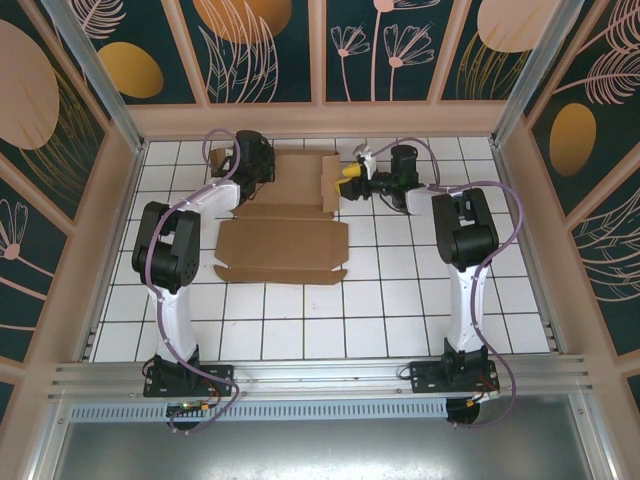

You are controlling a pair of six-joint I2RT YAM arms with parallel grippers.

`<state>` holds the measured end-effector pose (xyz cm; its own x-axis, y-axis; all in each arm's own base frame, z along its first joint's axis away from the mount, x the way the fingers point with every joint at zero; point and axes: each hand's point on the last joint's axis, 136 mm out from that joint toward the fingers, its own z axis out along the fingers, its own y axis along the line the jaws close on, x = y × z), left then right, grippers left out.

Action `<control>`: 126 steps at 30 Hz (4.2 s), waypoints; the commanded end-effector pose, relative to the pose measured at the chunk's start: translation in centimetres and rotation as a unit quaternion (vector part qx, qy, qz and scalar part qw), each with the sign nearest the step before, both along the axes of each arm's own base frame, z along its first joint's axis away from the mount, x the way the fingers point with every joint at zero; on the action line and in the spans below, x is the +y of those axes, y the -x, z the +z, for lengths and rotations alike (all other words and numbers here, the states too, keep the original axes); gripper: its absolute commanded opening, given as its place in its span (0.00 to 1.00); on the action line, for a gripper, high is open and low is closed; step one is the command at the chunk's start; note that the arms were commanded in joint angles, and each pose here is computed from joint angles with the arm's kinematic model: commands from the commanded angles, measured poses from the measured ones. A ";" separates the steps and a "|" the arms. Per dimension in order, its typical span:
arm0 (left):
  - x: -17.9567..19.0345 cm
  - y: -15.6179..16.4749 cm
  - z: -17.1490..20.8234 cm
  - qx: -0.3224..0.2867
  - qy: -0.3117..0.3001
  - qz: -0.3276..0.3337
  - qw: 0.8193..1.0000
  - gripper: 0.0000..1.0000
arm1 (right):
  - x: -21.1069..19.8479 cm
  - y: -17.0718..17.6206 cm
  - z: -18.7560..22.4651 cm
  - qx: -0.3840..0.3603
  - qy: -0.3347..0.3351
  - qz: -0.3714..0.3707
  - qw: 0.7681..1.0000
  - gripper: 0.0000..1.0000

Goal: Fold the paper box

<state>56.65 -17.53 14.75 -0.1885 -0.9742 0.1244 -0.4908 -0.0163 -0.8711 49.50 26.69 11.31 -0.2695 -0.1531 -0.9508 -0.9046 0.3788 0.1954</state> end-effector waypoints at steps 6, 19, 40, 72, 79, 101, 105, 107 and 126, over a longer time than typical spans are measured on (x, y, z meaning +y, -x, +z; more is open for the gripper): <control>-1.1 0.9 2.0 -0.047 0.016 -0.043 0.998 0.00 | 0.5 0.7 0.9 0.000 0.003 -0.019 1.000 0.62; -1.1 2.9 5.0 -0.138 0.015 -0.073 0.988 0.00 | 0.5 1.9 1.8 -0.032 0.030 -0.082 0.996 0.69; -1.2 8.4 1.3 -0.124 0.005 -0.086 0.989 0.00 | -1.9 2.4 2.0 -0.177 0.133 -0.322 0.920 0.67; -3.1 9.5 -0.9 -0.002 -0.023 -0.052 0.998 0.00 | -3.5 -3.1 -1.5 -0.133 0.258 -0.524 0.801 0.00; -3.8 9.1 -1.1 0.008 -0.021 -0.051 0.998 0.00 | -2.3 -3.5 -2.4 -0.124 0.263 -0.529 0.797 0.00; -4.2 15.2 8.4 -0.155 -0.295 -0.292 0.896 0.63 | -7.1 1.6 -1.1 -0.046 0.185 -0.427 0.884 0.00; -3.4 18.0 11.8 -0.200 -0.344 -0.323 0.858 0.61 | -7.6 2.5 -1.1 -0.050 0.194 -0.442 0.874 0.00; -2.6 18.5 13.1 -0.199 -0.375 -0.324 0.846 0.60 | -8.0 2.9 -1.1 -0.051 0.197 -0.450 0.870 0.00; 0.0 14.7 3.3 -0.046 -0.384 -0.380 0.840 0.62 | -7.8 4.2 -2.0 -0.023 0.200 -0.467 0.861 0.00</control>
